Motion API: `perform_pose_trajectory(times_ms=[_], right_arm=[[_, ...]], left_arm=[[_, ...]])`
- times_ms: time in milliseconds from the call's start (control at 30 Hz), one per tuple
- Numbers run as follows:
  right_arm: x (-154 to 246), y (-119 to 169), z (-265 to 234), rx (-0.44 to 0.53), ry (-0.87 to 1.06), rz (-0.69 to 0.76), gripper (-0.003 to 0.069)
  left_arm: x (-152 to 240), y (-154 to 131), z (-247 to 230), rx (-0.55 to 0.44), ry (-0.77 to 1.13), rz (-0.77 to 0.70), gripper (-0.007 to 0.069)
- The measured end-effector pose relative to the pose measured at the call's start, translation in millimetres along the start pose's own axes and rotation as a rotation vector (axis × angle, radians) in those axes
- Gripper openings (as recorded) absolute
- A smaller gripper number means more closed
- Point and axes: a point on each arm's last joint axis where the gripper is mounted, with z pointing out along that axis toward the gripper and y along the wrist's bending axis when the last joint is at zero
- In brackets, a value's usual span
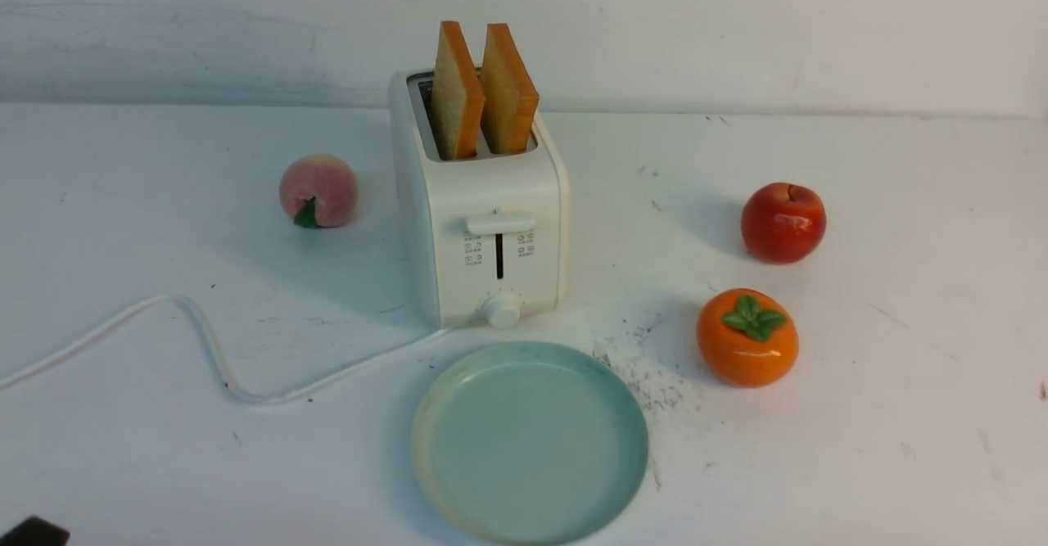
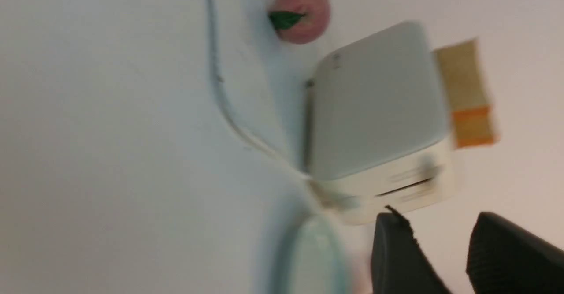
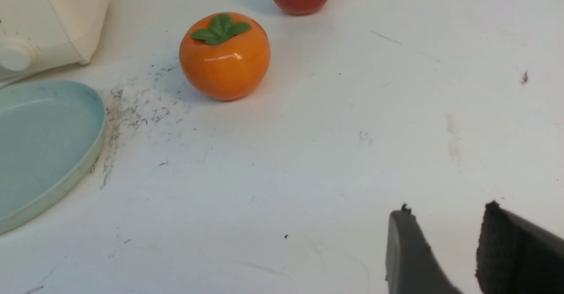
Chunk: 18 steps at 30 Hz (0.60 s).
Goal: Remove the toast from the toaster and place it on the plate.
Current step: Use the right arm to take out a slice of bread
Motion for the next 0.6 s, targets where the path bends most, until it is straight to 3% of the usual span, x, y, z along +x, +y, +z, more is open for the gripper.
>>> perform_pose_trajectory(times_ms=[33,133,433,500,600], right_arm=[[0,0,0,0.000,0.000,-0.004,0.0240],[0,0,0,0.000,0.000,-0.006,0.0240],[-2,0,0,-0.001,-0.027,0.003,0.0240],[-5,3,1,-0.045,-0.080,0.193,0.0240],[-15,7,-1,-0.135,-0.167,0.594,0.0240]], left_arm=[[-1,-3,0,0.031,-0.010,-0.107,0.0238],[-2,-5,0,0.062,-0.017,-0.227,0.0238],[-2,-6,0,0.070,-0.019,-0.235,0.0238],[-3,-7,0,0.076,-0.018,-0.262,0.0238],[-4,-8,0,0.091,-0.027,-0.305,0.0238]])
